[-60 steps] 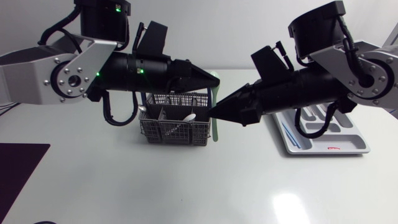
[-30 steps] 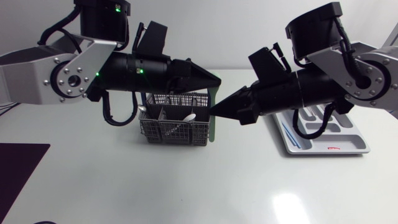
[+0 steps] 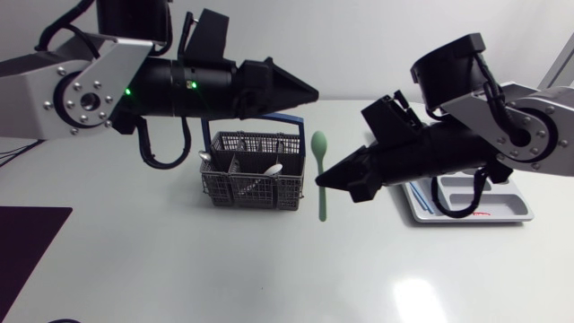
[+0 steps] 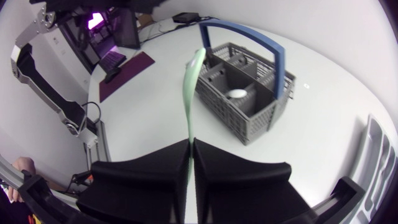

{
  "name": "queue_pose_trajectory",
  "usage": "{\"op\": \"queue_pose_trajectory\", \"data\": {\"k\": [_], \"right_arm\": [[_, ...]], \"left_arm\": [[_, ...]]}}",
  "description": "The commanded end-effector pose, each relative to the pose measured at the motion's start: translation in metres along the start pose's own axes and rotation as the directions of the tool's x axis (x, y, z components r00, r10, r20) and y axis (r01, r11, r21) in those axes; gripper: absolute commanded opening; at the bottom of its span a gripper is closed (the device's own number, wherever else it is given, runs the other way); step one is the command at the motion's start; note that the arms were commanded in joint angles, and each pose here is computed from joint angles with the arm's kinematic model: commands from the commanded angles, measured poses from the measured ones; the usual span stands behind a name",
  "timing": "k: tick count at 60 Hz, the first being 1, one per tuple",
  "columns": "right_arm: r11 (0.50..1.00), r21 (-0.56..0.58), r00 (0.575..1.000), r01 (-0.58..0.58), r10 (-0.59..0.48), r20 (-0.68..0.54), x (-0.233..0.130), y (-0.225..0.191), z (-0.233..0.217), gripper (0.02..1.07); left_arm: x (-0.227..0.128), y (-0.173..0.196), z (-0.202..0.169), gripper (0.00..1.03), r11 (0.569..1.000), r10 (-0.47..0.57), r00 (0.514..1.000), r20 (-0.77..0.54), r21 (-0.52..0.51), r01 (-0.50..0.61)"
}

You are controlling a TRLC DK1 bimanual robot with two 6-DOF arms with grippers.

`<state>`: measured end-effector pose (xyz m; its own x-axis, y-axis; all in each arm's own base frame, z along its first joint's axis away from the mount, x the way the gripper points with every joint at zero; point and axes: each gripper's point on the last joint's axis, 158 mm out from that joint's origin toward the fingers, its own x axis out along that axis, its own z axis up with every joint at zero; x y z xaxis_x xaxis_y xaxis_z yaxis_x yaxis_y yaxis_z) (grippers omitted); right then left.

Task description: Unload the cutlery basket into the drawer organizer.

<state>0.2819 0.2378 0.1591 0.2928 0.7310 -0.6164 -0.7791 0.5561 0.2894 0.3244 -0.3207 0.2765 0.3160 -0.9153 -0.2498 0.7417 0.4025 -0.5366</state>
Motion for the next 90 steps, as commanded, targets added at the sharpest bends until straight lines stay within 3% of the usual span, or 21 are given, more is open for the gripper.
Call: {"op": "queue_pose_trajectory", "data": {"k": [1, 12, 19, 36, 49, 66, 78, 80, 83, 87, 90], "right_arm": [[0.996, -0.018, 0.996, 0.088, -0.088, -0.026, -0.010, -0.026, -0.020, 0.08], [0.953, -0.053, 0.952, 0.298, -0.301, -0.057, -0.048, -0.107, -0.060, 0.08], [0.905, -0.066, 0.903, 0.421, -0.425, -0.068, -0.085, -0.164, -0.087, 0.08], [0.755, -0.194, 0.758, 0.626, -0.648, -0.077, -0.161, -0.261, -0.141, 0.08], [0.668, -0.320, 0.678, 0.672, -0.729, -0.096, -0.192, -0.309, -0.183, 0.08], [0.613, -0.454, 0.630, 0.646, -0.765, -0.137, -0.204, -0.348, -0.223, 0.08], [0.544, -0.568, 0.573, 0.618, -0.806, -0.149, -0.203, -0.364, -0.245, 0.08], [0.538, -0.581, 0.568, 0.611, -0.809, -0.152, -0.203, -0.364, -0.247, 0.13], [0.528, -0.595, 0.559, 0.606, -0.815, -0.154, -0.204, -0.363, -0.251, 0.28], [0.508, -0.618, 0.542, 0.599, -0.826, -0.155, -0.205, -0.360, -0.254, 0.60], [0.506, -0.627, 0.534, 0.591, -0.829, -0.166, -0.206, -0.358, -0.257, 0.78]], "left_arm": [[-0.014, 0.002, 0.030, 0.74, 0.999, 0.049, 0.996, 0.072, 0.019, -0.050], [-0.025, 0.036, 0.022, 0.75, 0.975, 0.207, 0.977, 0.060, 0.067, -0.211], [-0.026, 0.058, 0.005, 0.75, 0.946, 0.306, 0.951, 0.028, 0.105, -0.308], [-0.024, 0.076, -0.024, 0.75, 0.911, 0.384, 0.923, -0.026, 0.170, -0.375], [-0.017, 0.082, -0.054, 0.75, 0.881, 0.438, 0.896, -0.077, 0.236, -0.410], [-0.026, 0.086, -0.062, 0.78, 0.858, 0.477, 0.875, -0.084, 0.260, -0.443], [-0.031, 0.090, -0.068, 0.80, 0.846, 0.501, 0.860, -0.095, 0.262, -0.464], [-0.031, 0.090, -0.069, 0.80, 0.844, 0.504, 0.858, -0.097, 0.263, -0.467], [-0.031, 0.090, -0.070, 0.80, 0.844, 0.505, 0.857, -0.099, 0.264, -0.467], [-0.032, 0.089, -0.070, 0.80, 0.843, 0.507, 0.856, -0.098, 0.265, -0.468], [-0.033, 0.089, -0.070, 0.80, 0.842, 0.508, 0.856, -0.098, 0.265, -0.470]]}}
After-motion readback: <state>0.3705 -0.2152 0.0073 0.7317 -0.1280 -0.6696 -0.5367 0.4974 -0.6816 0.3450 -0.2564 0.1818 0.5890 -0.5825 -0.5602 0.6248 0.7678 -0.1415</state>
